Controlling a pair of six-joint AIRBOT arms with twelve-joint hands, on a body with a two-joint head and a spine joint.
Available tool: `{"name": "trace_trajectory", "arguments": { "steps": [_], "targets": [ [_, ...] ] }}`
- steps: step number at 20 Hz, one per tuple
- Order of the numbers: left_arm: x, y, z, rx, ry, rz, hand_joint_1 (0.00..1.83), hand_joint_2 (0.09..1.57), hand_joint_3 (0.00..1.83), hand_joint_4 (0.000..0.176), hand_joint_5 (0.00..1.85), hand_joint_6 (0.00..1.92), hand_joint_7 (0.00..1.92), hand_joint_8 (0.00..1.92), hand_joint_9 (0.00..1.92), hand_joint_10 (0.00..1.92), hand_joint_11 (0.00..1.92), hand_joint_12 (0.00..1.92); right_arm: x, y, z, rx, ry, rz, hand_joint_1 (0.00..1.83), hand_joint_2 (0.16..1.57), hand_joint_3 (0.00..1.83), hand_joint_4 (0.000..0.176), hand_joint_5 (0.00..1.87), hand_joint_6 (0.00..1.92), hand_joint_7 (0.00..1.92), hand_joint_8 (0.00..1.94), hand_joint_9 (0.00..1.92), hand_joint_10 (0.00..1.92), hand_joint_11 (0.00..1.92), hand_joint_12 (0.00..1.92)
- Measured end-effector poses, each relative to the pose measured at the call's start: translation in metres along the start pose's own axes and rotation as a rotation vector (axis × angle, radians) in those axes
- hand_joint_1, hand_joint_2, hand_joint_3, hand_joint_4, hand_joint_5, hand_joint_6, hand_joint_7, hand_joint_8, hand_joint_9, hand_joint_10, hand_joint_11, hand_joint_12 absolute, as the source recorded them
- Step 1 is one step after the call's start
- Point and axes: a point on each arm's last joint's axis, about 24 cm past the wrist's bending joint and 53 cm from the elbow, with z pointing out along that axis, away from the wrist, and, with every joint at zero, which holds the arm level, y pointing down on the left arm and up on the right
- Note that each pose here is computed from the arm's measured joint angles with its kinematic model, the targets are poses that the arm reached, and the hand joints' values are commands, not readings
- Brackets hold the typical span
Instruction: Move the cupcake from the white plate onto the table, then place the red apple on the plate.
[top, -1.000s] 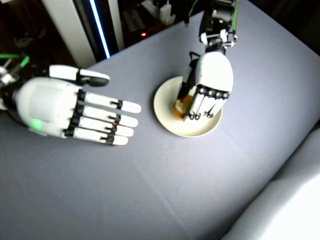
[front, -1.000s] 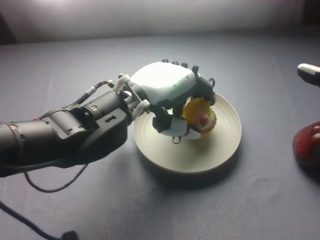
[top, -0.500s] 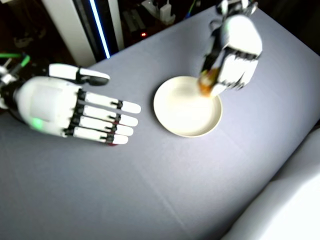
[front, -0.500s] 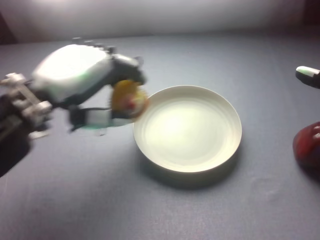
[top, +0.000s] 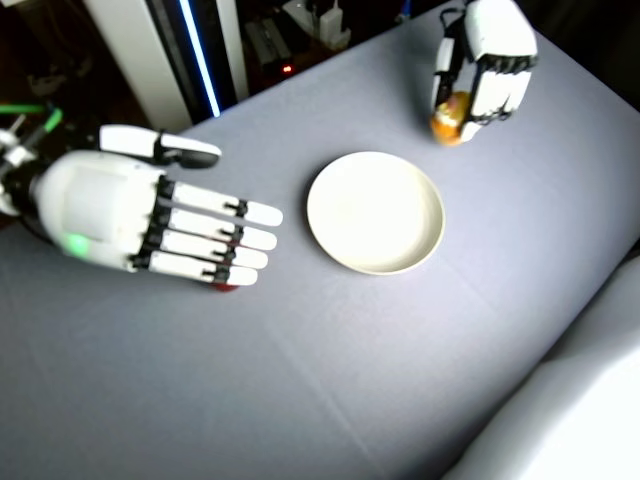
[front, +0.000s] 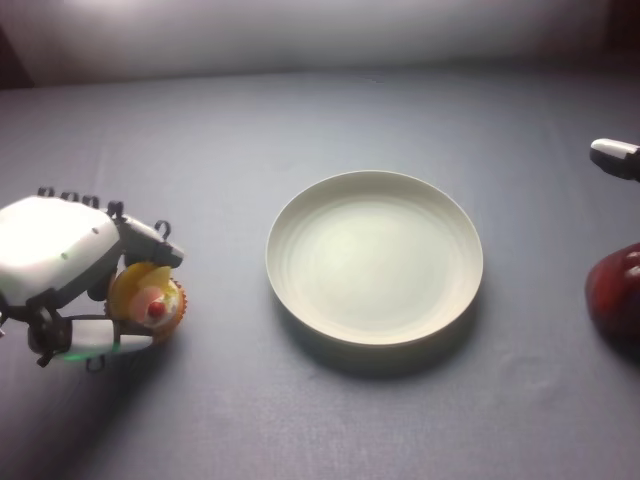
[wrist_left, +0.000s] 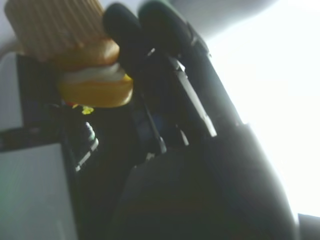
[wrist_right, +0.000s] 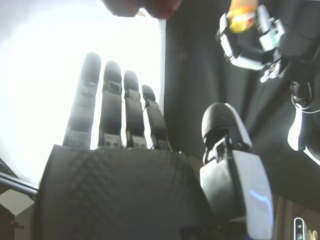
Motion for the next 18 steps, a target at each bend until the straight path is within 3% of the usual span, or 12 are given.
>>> {"name": "trace_trajectory", "arguments": {
  "steps": [1,2,3,5,6,7,8,9,10,11,13,18],
  "targets": [
    [0.0,0.0,0.001,0.003,-0.001,0.007,1.19,0.98,0.0,0.0,0.81,0.17,0.86,0.31,0.92,0.29,0.66,0.9,0.001,0.0,0.0,-0.001,0.003,-0.001,0.21,1.31,0.0,0.038,0.09,0.0,0.18,0.0,0.24,0.0,0.09,0.47],
    [0.002,0.001,0.003,0.004,0.002,0.01,1.06,0.93,0.0,0.0,0.52,0.03,0.63,0.07,0.72,0.08,0.46,0.72,0.002,0.001,0.0,-0.004,0.01,-0.002,0.51,1.22,0.0,0.025,0.06,0.0,0.14,0.0,0.19,0.0,0.02,0.55],
    [0.005,0.002,0.003,-0.003,0.008,0.008,0.96,0.9,0.0,0.007,0.35,0.01,0.4,0.01,0.48,0.02,0.24,0.72,0.003,0.001,0.0,-0.005,0.013,0.001,0.77,1.12,0.0,0.022,0.05,0.0,0.13,0.0,0.15,0.0,0.0,0.56],
    [0.018,0.007,0.001,-0.024,0.049,0.008,0.82,0.88,0.0,0.088,0.2,0.0,0.19,0.0,0.26,0.0,0.02,0.81,0.003,0.0,0.0,-0.001,0.014,0.0,0.92,1.0,0.0,0.079,0.02,0.0,0.05,0.0,0.04,0.01,0.0,0.27],
    [0.02,0.007,0.001,-0.025,0.055,0.004,0.8,0.84,0.0,0.113,0.16,0.0,0.16,0.0,0.27,0.0,0.0,0.92,0.003,-0.001,0.0,0.006,0.014,0.001,1.0,0.94,0.0,0.089,0.05,0.0,0.06,0.0,0.03,0.0,0.0,0.16],
    [0.019,0.005,0.0,-0.02,0.049,0.005,0.81,0.84,0.0,0.167,0.07,0.01,0.05,0.01,0.11,0.01,0.0,0.53,0.003,-0.003,0.0,0.011,0.021,-0.008,1.04,0.89,0.0,0.119,0.01,0.0,0.04,0.0,0.02,0.0,0.0,0.08],
    [0.017,0.003,-0.002,-0.019,0.043,0.0,0.81,0.84,0.0,0.167,0.07,0.01,0.05,0.01,0.11,0.01,0.0,0.53,0.003,-0.003,-0.001,0.014,0.031,-0.015,1.04,0.89,0.0,0.119,0.01,0.0,0.04,0.0,0.02,0.0,0.0,0.08],
    [0.013,0.003,-0.004,-0.015,0.036,0.006,0.78,0.83,0.0,0.174,0.01,0.0,0.01,0.0,0.05,0.01,0.0,0.36,0.003,-0.003,-0.001,0.018,0.044,-0.031,1.04,0.88,0.0,0.125,0.0,0.0,0.03,0.0,0.01,0.0,0.0,0.1],
    [0.007,0.0,-0.006,-0.005,0.015,0.008,0.74,0.82,0.0,0.176,0.0,0.0,0.0,0.0,0.0,0.0,0.0,0.22,0.001,-0.007,-0.002,0.036,0.062,-0.053,0.92,0.82,0.0,0.14,0.0,0.0,0.06,0.0,0.31,0.03,0.23,0.89],
    [0.005,-0.002,-0.007,-0.005,0.005,0.001,0.74,0.82,0.0,0.176,0.0,0.0,0.0,0.0,0.0,0.0,0.0,0.22,0.0,-0.008,-0.002,0.043,0.069,-0.062,0.92,0.82,0.0,0.14,0.0,0.0,0.06,0.0,0.31,0.03,0.23,0.89],
    [-0.003,-0.013,-0.01,0.03,-0.028,-0.001,0.74,0.82,0.0,0.176,0.0,0.0,0.0,0.0,0.0,0.0,0.0,0.03,0.001,-0.017,-0.003,0.079,0.097,-0.083,0.99,0.82,0.0,0.126,0.01,0.0,0.09,0.0,0.48,0.04,0.48,0.98],
    [-0.012,-0.044,-0.021,0.127,-0.079,0.003,0.79,0.85,0.01,0.176,0.0,0.0,0.0,0.0,0.0,0.0,0.04,0.02,0.012,-0.048,0.015,0.177,0.18,-0.153,1.12,0.85,0.0,0.079,0.29,0.01,0.34,0.01,0.56,0.0,0.34,0.99]
  ]
}}
